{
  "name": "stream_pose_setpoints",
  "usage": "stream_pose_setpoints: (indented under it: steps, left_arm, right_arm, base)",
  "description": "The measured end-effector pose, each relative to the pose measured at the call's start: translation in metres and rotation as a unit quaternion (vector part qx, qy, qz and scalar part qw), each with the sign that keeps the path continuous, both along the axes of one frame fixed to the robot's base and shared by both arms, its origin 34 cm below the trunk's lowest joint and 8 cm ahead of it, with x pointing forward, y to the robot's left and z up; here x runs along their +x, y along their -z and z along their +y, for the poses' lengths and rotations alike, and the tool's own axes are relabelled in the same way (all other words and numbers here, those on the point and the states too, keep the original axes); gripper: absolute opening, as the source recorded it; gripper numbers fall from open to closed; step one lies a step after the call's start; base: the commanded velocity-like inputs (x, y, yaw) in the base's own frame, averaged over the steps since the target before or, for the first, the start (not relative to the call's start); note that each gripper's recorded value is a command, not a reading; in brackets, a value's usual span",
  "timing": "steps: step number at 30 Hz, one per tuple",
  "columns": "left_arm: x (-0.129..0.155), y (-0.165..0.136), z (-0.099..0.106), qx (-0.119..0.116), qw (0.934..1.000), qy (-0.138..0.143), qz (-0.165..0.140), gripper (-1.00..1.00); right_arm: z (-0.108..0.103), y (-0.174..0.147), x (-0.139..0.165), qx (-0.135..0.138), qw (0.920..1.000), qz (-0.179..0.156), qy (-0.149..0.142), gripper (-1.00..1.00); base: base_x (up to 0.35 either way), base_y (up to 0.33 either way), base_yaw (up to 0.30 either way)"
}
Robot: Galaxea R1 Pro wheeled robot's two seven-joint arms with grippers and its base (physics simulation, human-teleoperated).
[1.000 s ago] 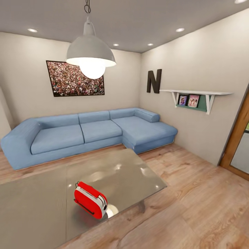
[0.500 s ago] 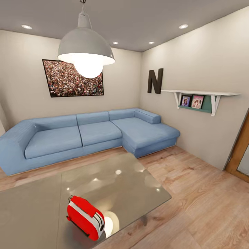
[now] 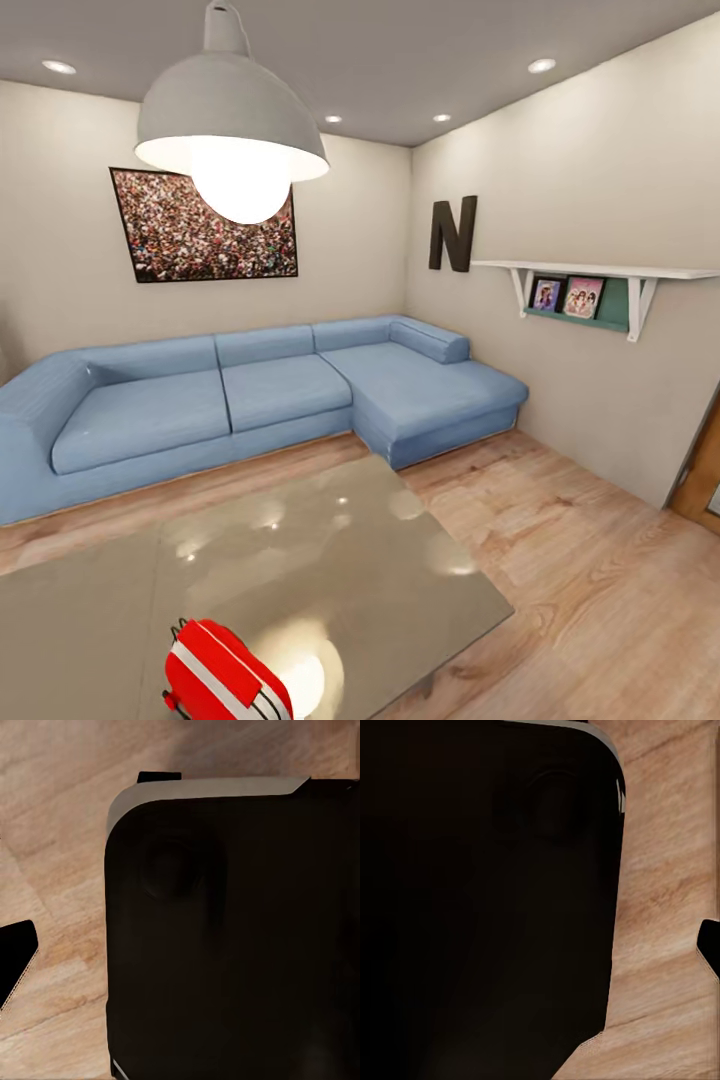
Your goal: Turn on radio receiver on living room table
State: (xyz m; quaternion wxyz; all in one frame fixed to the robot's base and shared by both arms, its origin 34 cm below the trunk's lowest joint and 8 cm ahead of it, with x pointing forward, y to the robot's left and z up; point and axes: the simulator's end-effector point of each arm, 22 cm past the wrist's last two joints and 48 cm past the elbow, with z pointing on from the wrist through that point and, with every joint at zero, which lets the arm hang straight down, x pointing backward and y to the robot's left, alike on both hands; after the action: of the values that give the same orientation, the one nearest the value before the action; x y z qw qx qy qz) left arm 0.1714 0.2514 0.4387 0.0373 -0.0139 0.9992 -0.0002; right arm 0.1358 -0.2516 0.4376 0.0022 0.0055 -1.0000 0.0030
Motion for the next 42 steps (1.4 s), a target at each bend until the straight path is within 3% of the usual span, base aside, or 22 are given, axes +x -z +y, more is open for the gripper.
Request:
stream_pose_setpoints:
  steps: [8, 42]
  left_arm:
    - [0.0, 0.0, 0.0001, 0.0, 1.0, 0.0, 0.0, 1.0]
    - [0.0002, 0.0, 0.0003, 0.001, 1.0, 0.0, 0.0, 1.0]
  right_arm:
    - [0.0003, 0.0, 0.0027, 0.001, 1.0, -0.006, 0.0, 1.0]
    - [0.0001, 0.0, 0.0037, 0.0, 1.0, -0.008, -0.001, 1.0]
  base:
    - [0.149, 0.0, 0.114]
    - [0.001, 0.0, 0.276]
